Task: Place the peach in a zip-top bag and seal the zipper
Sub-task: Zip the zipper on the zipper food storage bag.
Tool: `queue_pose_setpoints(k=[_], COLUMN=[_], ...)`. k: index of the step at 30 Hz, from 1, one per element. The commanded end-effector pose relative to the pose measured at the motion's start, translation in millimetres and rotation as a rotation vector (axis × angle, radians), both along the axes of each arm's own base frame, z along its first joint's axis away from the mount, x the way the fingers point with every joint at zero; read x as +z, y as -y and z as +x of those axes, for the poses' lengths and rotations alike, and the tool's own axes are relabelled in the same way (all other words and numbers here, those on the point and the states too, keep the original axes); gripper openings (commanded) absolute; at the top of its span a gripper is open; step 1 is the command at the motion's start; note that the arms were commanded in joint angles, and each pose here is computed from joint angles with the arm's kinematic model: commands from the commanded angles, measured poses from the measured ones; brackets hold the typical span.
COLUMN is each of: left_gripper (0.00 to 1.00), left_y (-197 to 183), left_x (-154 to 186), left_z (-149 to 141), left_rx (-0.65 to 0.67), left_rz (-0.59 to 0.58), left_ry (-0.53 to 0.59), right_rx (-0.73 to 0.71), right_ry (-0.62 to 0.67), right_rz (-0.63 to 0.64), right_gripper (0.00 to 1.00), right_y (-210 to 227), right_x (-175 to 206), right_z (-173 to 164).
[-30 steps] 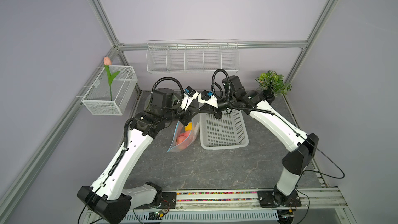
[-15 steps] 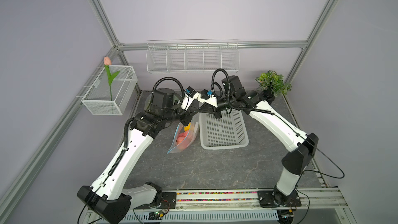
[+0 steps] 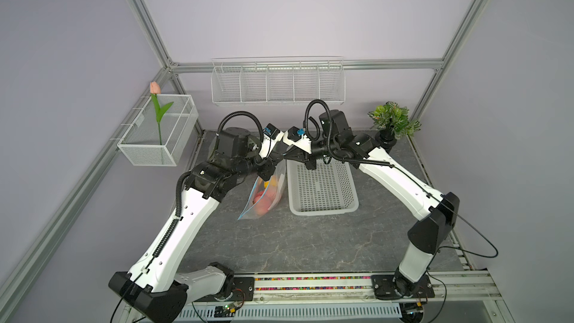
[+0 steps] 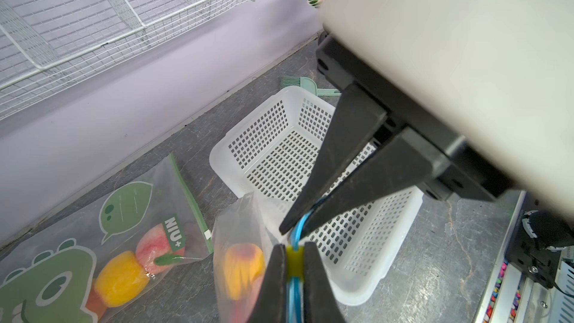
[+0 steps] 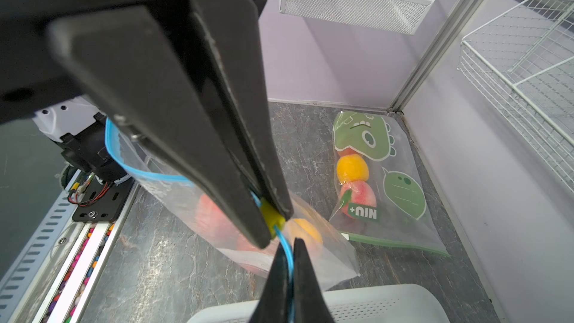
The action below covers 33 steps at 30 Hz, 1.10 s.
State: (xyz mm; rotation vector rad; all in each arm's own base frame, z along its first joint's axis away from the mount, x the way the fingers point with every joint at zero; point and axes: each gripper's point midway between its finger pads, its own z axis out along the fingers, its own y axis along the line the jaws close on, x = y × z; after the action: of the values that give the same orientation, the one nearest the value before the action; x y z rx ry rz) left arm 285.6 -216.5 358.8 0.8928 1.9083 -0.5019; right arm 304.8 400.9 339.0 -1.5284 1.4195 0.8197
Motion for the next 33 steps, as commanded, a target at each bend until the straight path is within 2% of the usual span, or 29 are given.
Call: queue_pose_setpoints(k=[1,13,33], left_gripper=[0.04,0.04,0.05], left_y=[-12.6,-21.2,-45.6], left_x=[8.8,8.7,-2.2], left_z=[-12.9,-23.4,-41.4], left_rx=[0.025,0.045,0.15], left_rz=[0.003,0.0,0.002], left_ry=[0.016,0.01,-0.052], right_rx=[-0.105,-0.18,-0.311], right_ry=[0.025,0.002,-0.076], right_rz=[0.001,0.033,0.071], right_gripper=[0.07,0.07,0.07], right_y=[16.7,15.7,12.2], right_x=[8.7,13.8,15.3], right_z=[17.7,31.6,55.8])
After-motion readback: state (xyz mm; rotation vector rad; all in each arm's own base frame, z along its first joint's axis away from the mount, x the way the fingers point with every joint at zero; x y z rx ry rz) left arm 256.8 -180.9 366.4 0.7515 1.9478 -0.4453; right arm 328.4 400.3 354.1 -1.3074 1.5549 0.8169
